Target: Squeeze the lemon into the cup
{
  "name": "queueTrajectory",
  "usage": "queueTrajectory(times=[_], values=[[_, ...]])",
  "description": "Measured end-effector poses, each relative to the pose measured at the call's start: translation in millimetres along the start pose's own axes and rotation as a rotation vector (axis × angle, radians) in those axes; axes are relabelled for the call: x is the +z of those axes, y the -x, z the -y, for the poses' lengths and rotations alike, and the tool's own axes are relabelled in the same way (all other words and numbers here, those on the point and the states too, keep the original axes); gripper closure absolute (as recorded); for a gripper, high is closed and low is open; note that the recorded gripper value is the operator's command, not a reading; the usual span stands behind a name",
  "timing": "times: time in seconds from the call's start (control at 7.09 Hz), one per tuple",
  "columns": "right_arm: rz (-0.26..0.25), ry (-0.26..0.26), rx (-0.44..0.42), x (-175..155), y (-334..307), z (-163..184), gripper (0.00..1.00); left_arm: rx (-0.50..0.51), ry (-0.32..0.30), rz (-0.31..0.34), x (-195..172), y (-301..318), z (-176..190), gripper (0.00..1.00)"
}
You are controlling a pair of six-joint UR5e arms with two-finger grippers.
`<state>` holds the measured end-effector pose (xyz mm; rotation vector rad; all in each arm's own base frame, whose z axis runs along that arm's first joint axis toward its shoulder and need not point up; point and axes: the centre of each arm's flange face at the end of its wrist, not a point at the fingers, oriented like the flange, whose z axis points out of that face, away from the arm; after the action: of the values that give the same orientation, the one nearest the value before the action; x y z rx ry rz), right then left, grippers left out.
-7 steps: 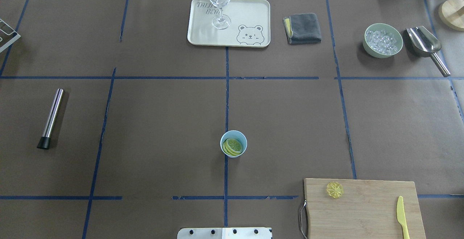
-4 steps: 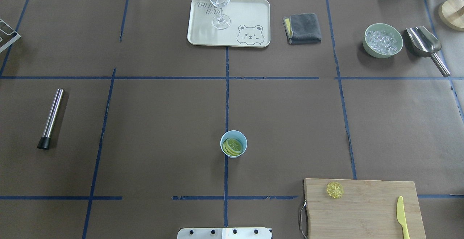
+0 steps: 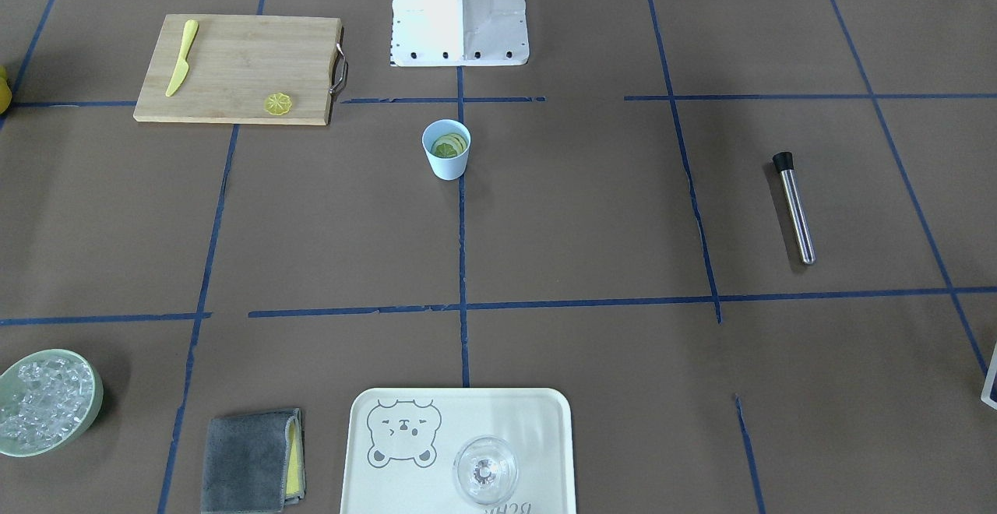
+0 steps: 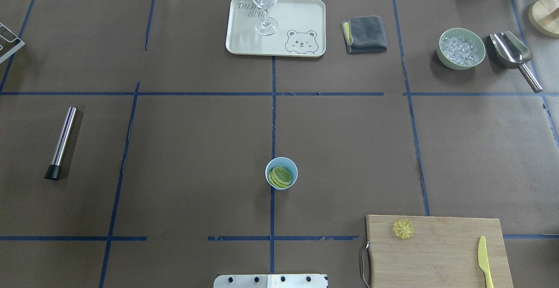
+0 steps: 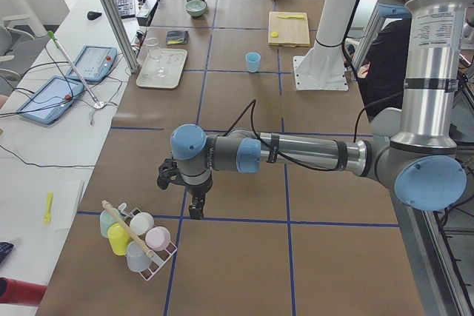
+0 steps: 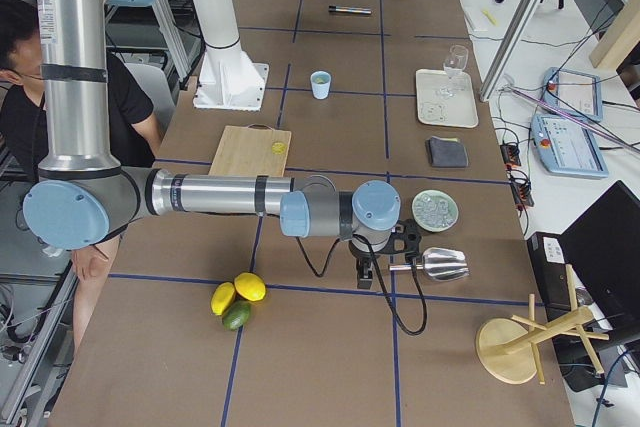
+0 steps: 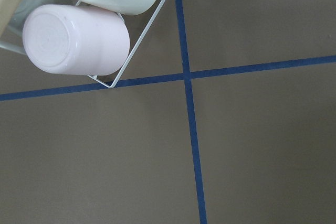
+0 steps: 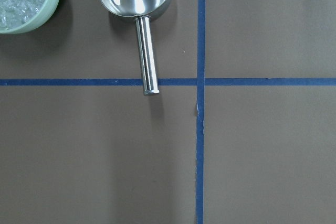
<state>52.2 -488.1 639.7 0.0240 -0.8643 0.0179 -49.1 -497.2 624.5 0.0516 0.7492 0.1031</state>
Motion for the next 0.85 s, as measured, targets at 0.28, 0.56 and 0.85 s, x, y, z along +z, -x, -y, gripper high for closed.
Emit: queueTrajectory(times=[0.28, 0.56, 0.85], values=[[-0.001, 0.0, -0.001, 0.2, -0.3, 0.0, 0.0, -0.001, 0.001, 0.0, 0.6, 0.6, -0.1, 0.0], [-0.002, -0.002, -0.004, -0.6, 0.6, 0.3, 0.0, 0.0, 0.0, 0.0, 0.4, 0.4, -0.1, 0.0], [-0.001, -0.004, -0.005, -1.5, 1.6, 0.5, 0.0, 0.001, 0.0, 0.0, 0.2, 0.2, 0.0, 0.0]])
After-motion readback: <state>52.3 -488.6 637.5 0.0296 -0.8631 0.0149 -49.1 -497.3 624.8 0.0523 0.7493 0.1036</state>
